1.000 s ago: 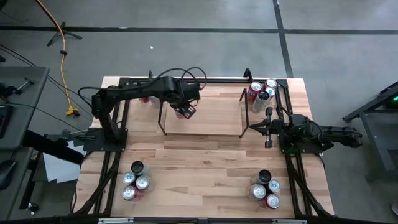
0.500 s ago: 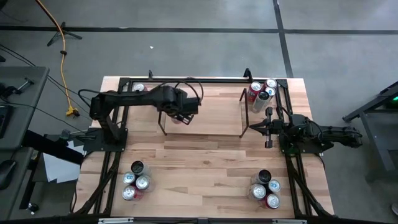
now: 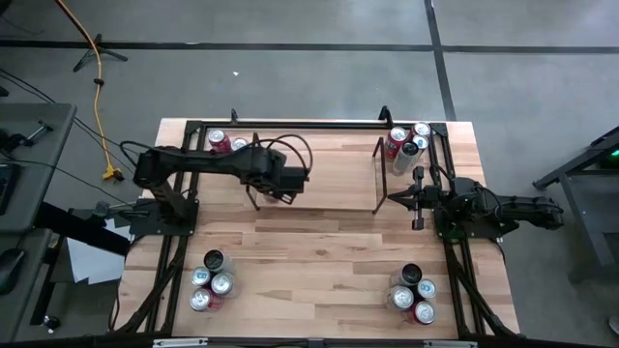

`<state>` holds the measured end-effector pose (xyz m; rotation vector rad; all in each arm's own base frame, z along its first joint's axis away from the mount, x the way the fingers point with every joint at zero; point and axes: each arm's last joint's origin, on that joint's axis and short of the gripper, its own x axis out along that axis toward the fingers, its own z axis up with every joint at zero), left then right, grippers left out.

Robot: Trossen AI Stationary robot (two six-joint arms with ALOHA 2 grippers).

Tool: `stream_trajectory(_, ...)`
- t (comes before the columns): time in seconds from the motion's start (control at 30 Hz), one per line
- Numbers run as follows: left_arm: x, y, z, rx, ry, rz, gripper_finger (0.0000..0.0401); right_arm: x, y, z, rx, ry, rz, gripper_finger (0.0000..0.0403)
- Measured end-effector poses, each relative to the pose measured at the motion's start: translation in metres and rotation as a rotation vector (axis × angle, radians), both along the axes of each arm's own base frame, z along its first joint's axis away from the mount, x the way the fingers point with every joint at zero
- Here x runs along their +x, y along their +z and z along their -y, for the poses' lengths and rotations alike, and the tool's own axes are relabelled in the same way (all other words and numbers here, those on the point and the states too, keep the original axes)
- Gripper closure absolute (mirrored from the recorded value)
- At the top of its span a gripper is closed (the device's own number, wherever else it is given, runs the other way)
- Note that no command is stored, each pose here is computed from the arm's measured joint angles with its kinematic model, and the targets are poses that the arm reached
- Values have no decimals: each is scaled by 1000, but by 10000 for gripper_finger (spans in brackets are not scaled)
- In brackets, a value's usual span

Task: Place canned beverage on shelf
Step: Put the top left red soda can on the shelf

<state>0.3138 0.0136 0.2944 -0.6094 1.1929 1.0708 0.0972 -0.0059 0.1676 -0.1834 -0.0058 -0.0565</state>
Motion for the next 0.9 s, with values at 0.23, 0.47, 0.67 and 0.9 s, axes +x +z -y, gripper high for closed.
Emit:
stream_trajectory(0.23, -33, -4, -12, -57, 136, 197, 196, 0, 0, 0, 0, 0, 0, 402)
stream_trajectory(0.47, -44, -1, -21, -67, 136, 200, 196, 0, 0, 0, 0, 0, 0, 402)
stream_trajectory(0.67, -37, -14, -23, -85, 57, 114, 196, 0, 0, 0, 0, 0, 0, 402)
stream_trajectory(0.9, -32, -20, -32, -83, 20, 78, 196, 0, 0, 0, 0, 0, 0, 402)
